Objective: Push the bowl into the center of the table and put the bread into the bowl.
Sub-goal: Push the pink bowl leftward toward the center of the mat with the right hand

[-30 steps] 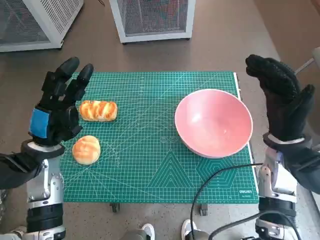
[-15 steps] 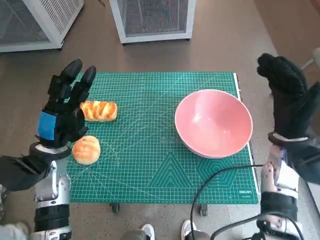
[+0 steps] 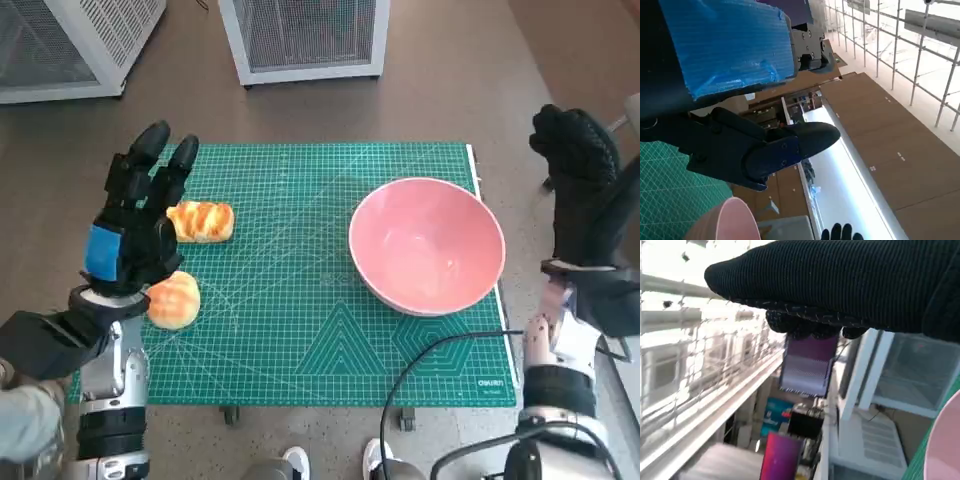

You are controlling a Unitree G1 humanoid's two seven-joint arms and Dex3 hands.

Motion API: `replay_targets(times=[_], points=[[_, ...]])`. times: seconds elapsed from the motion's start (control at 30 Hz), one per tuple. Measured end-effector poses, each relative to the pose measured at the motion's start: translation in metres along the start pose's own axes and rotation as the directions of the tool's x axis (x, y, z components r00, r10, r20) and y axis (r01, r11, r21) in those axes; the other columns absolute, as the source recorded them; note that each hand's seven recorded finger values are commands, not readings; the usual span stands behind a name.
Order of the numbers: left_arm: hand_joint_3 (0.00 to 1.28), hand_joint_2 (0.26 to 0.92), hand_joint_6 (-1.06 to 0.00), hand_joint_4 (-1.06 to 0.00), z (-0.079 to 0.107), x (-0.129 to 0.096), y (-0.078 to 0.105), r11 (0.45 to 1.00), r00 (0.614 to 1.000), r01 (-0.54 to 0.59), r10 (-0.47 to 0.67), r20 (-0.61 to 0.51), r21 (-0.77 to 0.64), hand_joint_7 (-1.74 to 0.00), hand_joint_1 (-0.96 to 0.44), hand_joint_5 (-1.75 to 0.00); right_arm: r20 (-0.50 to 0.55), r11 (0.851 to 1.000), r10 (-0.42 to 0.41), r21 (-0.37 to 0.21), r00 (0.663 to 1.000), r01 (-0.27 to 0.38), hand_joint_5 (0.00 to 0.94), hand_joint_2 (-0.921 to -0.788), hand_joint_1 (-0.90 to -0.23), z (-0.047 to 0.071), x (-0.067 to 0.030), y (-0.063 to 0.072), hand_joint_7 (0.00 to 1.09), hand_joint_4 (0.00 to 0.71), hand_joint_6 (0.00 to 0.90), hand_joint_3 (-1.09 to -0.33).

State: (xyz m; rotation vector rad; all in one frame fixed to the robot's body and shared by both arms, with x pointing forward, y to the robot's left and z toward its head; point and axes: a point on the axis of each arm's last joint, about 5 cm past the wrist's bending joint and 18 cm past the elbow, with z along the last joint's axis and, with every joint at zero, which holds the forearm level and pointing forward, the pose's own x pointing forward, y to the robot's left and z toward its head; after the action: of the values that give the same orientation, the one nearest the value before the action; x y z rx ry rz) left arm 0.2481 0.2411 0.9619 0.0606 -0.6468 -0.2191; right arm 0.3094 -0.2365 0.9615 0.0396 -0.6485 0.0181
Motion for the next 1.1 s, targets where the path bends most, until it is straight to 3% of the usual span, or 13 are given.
replay_targets(times=[0.37,0.67,1.1], points=[[0.62,0.921,0.0,-0.23,-0.001,0.0,-0.001,1.0,1.0,0.004,-0.004,0.002,0.0,-0.45,-0.68,-0.03,-0.165,0.995,-0.091,0.016,0.982,0.095,0.0,-0.921,-0.665,-0.017,-0.0071,-0.002,0.23,0.156,0.123,-0.9],[0.62,0.921,0.0,-0.23,0.0,0.0,-0.001,1.0,1.0,0.005,-0.005,0.006,0.002,-0.44,-0.68,-0.03,-0.307,0.989,-0.133,0.02,0.942,0.146,0.0,-0.921,-0.678,-0.028,-0.0163,-0.001,0.23,0.15,0.123,-0.885],[0.62,0.921,0.0,-0.23,0.0,-0.001,0.0,1.0,1.0,0.001,-0.001,0.008,0.007,-0.44,-0.68,-0.03,-0.451,0.987,-0.135,0.019,0.882,0.16,0.002,-0.921,-0.662,-0.038,-0.0229,0.006,0.22,0.15,0.117,-0.898]])
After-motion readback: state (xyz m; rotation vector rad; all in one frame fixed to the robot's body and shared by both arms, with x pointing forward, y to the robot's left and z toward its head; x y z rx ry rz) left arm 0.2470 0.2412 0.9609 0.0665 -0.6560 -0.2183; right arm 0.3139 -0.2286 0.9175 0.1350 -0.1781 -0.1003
